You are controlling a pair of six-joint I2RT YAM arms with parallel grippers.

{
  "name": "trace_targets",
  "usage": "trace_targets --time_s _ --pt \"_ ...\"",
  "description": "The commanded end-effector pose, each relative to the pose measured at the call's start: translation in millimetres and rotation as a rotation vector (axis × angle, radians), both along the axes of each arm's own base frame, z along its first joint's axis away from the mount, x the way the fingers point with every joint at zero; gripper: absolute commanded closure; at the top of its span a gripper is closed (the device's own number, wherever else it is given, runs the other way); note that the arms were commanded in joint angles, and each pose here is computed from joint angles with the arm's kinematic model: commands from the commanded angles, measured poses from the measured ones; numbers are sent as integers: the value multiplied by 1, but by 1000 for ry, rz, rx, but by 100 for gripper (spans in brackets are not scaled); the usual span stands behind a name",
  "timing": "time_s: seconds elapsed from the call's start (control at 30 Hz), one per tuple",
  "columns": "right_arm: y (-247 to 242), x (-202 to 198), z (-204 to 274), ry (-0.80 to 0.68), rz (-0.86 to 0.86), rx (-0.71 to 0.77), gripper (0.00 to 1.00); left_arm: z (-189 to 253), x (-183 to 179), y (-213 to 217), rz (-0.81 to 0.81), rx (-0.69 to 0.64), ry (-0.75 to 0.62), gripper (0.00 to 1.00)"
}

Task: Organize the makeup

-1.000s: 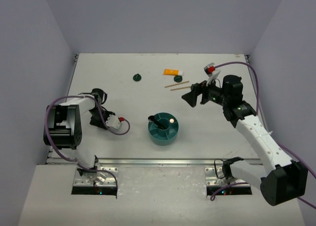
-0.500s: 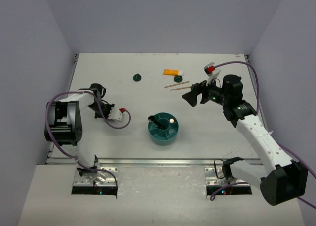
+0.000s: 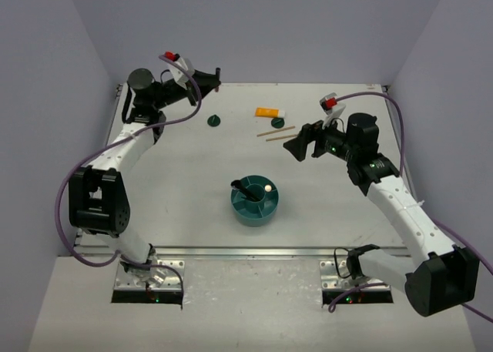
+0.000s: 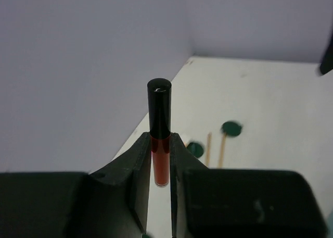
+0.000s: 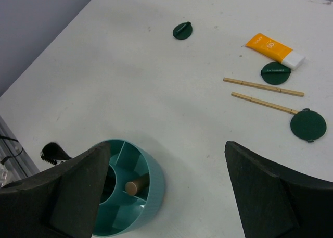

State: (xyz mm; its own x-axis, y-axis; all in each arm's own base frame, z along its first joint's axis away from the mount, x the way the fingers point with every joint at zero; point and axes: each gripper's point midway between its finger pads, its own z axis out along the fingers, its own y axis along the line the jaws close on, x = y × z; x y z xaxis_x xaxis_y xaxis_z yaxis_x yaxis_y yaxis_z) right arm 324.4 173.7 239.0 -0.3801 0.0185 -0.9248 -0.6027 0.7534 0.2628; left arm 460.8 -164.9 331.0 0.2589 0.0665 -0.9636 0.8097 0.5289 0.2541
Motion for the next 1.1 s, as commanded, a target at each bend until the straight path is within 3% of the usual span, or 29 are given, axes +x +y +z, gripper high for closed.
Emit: trace_targets --time_s 0.0,0.23,0.57,0.83,1.07 --pt "-4 2 21 -86 -31 23 9 42 -82 -90 -358 -178 -46 100" --pt "-13 -9 18 -95 -67 11 9 -13 -136 -146 -560 -145 18 100" --pt "-19 -13 4 -59 -83 -26 9 -68 -177 -169 -657 -97 70 100" --pt "-20 -12 -1 -44 -82 -44 9 -117 -194 -172 -676 -37 132 100" --pt "-20 -10 -2 -38 -75 -55 9 -144 -185 -175 -662 24 146 100"
